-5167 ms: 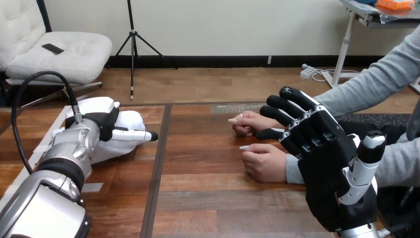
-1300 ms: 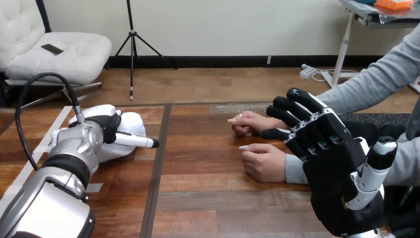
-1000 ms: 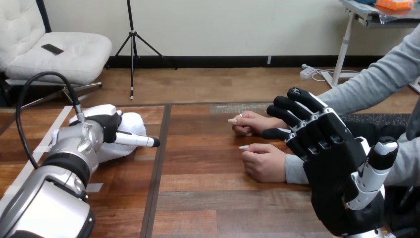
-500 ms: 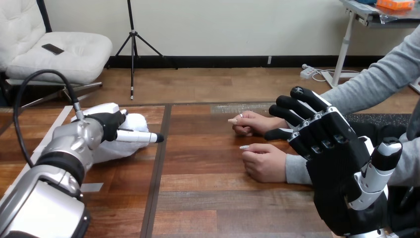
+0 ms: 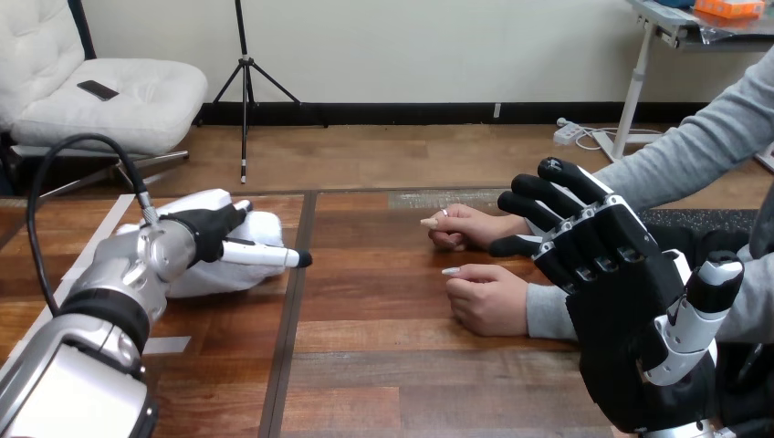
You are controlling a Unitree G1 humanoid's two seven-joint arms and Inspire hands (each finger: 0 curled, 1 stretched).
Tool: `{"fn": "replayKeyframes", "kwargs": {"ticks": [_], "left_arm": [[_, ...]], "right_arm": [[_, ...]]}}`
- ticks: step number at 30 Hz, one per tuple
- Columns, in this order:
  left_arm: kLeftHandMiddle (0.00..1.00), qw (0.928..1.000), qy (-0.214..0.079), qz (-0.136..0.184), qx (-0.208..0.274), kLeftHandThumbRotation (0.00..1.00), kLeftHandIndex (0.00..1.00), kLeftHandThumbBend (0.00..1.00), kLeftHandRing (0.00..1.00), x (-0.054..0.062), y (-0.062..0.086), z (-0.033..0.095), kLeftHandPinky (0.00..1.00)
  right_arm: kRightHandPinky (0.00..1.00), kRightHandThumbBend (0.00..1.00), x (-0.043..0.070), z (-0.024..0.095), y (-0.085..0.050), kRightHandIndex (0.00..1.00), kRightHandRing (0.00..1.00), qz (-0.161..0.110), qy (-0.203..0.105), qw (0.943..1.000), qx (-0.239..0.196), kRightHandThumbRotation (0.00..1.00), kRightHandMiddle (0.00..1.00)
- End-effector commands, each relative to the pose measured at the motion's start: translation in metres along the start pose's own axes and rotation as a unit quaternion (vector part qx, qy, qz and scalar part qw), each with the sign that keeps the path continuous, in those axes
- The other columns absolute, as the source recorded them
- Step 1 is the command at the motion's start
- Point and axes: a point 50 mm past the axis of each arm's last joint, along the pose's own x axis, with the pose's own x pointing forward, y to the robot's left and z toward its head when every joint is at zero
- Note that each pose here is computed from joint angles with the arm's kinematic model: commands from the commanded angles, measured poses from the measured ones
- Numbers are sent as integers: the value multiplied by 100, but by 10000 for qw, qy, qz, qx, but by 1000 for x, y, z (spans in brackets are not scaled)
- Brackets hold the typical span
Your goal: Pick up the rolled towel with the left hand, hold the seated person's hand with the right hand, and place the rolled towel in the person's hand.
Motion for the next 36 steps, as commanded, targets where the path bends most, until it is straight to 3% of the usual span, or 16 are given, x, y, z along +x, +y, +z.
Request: {"fn": "replayKeyframes", "kwargs": {"ticks": [1,19,36], "left_arm": [[100,9987,-424,265,-2,84,100,89,100,-2,10,11,100],[100,9952,-847,479,28,86,100,88,100,-7,15,17,100],[100,9944,-923,505,47,87,100,88,100,-12,21,22,100]], "right_arm": [[61,90,19,12,3,79,79,233,-433,9988,-78,100,80],[61,90,21,12,3,79,80,311,-491,9983,-31,100,80],[60,90,21,13,2,79,79,281,-511,9983,-98,100,79]]}}
